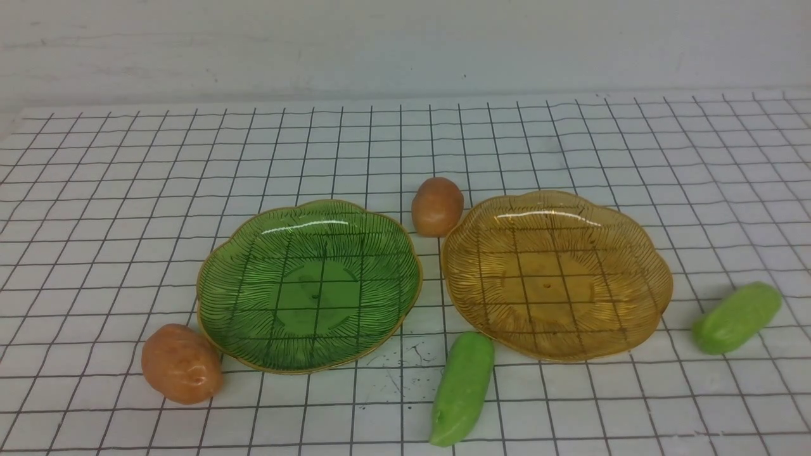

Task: Put different types of vegetables on the plate.
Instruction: 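Pick up the potato beside the plates and place it on a plate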

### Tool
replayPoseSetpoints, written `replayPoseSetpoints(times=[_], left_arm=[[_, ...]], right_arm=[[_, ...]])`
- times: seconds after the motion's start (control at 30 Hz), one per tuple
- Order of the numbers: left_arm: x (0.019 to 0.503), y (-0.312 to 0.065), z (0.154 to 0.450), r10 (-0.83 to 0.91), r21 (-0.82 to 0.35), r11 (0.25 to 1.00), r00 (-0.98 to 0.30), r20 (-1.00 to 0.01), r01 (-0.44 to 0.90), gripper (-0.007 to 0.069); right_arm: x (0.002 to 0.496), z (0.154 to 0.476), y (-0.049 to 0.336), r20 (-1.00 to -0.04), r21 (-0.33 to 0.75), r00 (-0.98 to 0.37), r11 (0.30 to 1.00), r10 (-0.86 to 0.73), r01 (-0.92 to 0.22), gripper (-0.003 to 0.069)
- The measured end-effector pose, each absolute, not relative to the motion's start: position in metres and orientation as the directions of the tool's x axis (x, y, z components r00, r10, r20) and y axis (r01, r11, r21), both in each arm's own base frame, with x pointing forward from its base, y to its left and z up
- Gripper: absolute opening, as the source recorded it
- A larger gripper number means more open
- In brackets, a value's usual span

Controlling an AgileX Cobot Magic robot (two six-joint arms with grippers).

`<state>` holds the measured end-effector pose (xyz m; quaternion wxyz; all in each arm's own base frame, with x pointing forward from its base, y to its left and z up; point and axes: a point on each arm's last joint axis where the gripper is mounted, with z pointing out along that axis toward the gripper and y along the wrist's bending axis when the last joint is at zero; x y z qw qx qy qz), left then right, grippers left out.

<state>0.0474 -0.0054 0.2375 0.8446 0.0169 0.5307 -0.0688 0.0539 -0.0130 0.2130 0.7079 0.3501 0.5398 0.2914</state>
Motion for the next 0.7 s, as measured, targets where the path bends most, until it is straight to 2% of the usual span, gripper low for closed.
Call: replayPoseSetpoints(times=[0.2, 0.3, 0.37, 0.43, 0.53, 0.6, 0.7], left_arm=[[0.048, -0.001, 0.237, -0.212, -0.167, 0.976, 0.414, -0.885, 0.143, -0.0008], [0.046, 0.002, 0.24, -0.289, -0.249, 0.957, 0.44, -0.85, 0.148, -0.0008], [0.041, 0.011, 0.25, -0.395, -0.368, 0.916, 0.537, -0.745, 0.162, -0.0008], [0.038, 0.014, 0.264, -0.489, -0.463, 0.865, 0.524, -0.697, 0.19, -0.0008], [0.039, 0.008, 0.284, -0.551, -0.506, 0.834, 0.397, -0.734, 0.222, -0.0008], [0.044, -0.002, 0.305, -0.542, -0.495, 0.837, 0.228, -0.809, 0.235, -0.0008], [0.062, -0.018, 0.312, -0.465, -0.468, 0.856, -0.069, -0.883, 0.221, -0.0008]], right_arm=[[0.054, 0.213, -0.013, -0.561, 0.81, 0.248, 0.586, 0.79, -0.034, -0.0015], [0.054, 0.214, -0.011, -0.596, 0.787, 0.227, 0.616, 0.77, -0.026, -0.0015], [0.05, 0.236, -0.005, -0.677, 0.718, 0.18, 0.694, 0.714, -0.051, -0.0015], [0.039, 0.275, 0.003, -0.784, 0.591, 0.168, 0.801, 0.597, -0.091, -0.0015], [0.036, 0.312, 0.009, -0.891, 0.438, 0.09, 0.894, 0.446, -0.089, -0.0015], [0.043, 0.33, 0.012, -0.936, 0.353, -0.019, 0.932, 0.352, -0.079, -0.0015], [0.061, 0.346, 0.014, -0.948, 0.268, -0.2, 0.96, 0.249, -0.076, -0.0015]])
